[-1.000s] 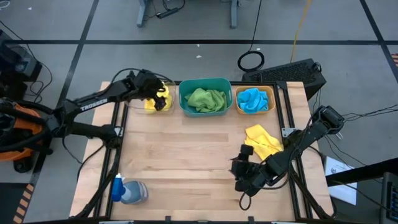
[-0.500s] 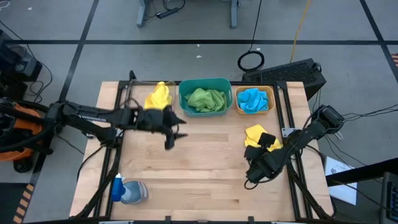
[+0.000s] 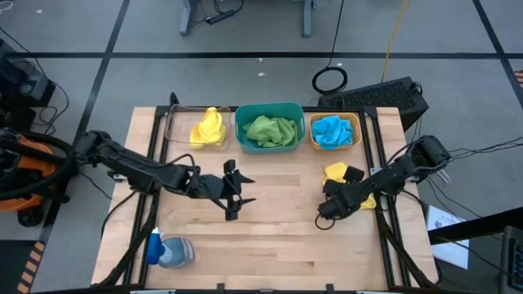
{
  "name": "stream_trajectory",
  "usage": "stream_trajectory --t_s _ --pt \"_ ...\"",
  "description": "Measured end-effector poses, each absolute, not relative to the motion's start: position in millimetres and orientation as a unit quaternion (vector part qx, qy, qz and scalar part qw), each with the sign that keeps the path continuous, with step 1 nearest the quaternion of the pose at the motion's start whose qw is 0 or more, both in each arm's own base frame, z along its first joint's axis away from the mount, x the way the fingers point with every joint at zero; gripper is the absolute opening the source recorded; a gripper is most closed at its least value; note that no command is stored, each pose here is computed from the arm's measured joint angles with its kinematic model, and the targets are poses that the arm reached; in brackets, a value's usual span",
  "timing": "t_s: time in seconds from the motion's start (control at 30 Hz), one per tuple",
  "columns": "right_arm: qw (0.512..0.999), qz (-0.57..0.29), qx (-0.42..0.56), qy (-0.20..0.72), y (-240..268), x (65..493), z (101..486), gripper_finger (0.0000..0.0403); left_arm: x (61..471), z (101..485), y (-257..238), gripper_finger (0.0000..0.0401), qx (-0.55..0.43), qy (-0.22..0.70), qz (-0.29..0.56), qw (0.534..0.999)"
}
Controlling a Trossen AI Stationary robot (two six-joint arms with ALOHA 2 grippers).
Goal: Sort microfiber towel by color & place in baskets
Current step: Put the yellow towel into the transparent bin
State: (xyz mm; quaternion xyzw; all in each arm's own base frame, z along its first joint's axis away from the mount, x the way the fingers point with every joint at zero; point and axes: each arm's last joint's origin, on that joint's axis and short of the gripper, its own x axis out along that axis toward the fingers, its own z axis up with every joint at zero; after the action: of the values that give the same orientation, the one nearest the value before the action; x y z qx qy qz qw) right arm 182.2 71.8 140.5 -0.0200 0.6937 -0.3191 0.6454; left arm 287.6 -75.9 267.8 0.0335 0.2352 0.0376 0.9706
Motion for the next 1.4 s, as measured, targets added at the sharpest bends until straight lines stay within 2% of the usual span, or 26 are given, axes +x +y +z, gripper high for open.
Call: stream_trajectory --t_s 0.2,0.33,0.47,0.67,0.73,0.87,1.03,1.2,1.4 --pt "0.641 -0.302 0.010 0.706 58 179 126 0.0307 300 253 -79 0.0267 0.034 0.242 0.040 0.969" --pt "0.638 -0.292 0.023 0.712 57 180 124 0.0266 309 244 -82 0.0267 0.041 0.239 0.038 0.969" --pt "0.642 -0.285 0.035 0.711 58 182 123 0.0191 312 241 -83 0.0266 0.044 0.237 0.036 0.970" --pt "0.656 -0.268 0.047 0.704 60 186 120 0.0045 315 245 -84 0.0266 0.035 0.209 0.035 0.977" --pt "0.660 -0.264 0.044 0.702 61 186 120 0.0013 315 247 -84 0.0266 0.032 0.200 0.035 0.979" --pt "0.681 -0.251 0.038 0.687 70 195 127 0.0019 316 249 -84 0.0266 0.029 0.189 0.034 0.981" --pt "0.749 -0.186 0.035 0.634 94 225 153 0.0005 317 250 -85 0.0266 0.041 0.182 0.031 0.982" --pt "0.829 -0.136 -0.015 0.543 118 253 191 0.0005 321 246 -88 0.0266 0.049 0.174 0.024 0.983" --pt "0.892 -0.107 -0.090 0.429 145 273 237 0.0003 323 249 -94 0.0266 0.074 0.153 0.013 0.985"
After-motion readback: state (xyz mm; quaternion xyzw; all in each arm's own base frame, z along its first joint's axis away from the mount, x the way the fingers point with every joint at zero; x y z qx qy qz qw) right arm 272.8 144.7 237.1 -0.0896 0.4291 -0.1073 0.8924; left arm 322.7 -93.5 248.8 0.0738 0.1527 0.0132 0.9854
